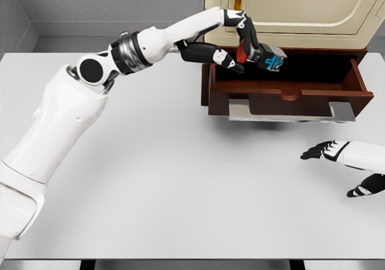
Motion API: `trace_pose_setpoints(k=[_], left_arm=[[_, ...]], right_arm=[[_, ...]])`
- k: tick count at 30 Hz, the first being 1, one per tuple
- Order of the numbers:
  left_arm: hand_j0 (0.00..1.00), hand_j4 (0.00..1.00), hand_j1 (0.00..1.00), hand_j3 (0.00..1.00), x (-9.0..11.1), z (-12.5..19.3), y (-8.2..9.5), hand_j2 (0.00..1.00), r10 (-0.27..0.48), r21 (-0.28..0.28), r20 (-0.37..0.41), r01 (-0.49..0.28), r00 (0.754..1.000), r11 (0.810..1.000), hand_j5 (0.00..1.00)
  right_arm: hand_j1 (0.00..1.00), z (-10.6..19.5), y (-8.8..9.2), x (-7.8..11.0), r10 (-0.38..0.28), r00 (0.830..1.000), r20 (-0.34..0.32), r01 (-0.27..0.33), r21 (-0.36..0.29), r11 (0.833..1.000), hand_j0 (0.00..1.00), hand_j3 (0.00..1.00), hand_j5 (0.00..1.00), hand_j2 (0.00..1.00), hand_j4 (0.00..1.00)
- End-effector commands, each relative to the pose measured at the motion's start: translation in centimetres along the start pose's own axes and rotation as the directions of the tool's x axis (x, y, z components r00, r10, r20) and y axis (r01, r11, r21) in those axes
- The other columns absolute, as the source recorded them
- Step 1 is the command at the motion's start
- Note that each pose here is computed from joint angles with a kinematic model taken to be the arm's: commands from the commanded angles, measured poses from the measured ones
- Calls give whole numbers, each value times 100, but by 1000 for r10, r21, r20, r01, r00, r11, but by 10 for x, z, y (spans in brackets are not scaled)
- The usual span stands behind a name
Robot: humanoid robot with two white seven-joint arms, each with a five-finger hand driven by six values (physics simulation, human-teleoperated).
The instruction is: Put the switch into the drawer with left arm, and close the drawer with right arm
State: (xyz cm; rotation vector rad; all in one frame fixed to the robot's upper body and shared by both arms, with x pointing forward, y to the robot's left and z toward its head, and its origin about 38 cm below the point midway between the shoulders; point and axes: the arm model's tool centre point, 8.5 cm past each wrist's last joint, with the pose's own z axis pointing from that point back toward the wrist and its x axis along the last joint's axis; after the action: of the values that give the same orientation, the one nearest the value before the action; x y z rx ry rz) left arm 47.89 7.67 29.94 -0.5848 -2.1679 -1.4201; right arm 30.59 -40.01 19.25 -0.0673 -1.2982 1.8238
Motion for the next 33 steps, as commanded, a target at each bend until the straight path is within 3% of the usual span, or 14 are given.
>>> trace_pose_setpoints(k=[1,6,8,33], left_arm=[[33,33,33,33,-6,-3,-3,33,18,8,-9,-18,1000,1000,33],[33,33,33,33,-12,0,-1,33,28,23,-28,-28,999,999,33],[33,33,33,33,-10,-2,5,33,-7,15,-35,8,999,1000,33],[35,35,35,35,-24,-5,4,35,3,29,-78,-1,997,1000,35]], right_arm=[[100,1,0,0,-6,1000,-1,6,0,1000,100,100,100,100,100],[100,1,1,-1,-6,1000,-5,6,6,1000,100,100,100,100,100],[100,1,1,-2,-8,1000,-6,8,5,1000,100,100,100,100,100],[100,4,1,-6,-13,1000,-22,13,4,1000,100,100,100,100,100]])
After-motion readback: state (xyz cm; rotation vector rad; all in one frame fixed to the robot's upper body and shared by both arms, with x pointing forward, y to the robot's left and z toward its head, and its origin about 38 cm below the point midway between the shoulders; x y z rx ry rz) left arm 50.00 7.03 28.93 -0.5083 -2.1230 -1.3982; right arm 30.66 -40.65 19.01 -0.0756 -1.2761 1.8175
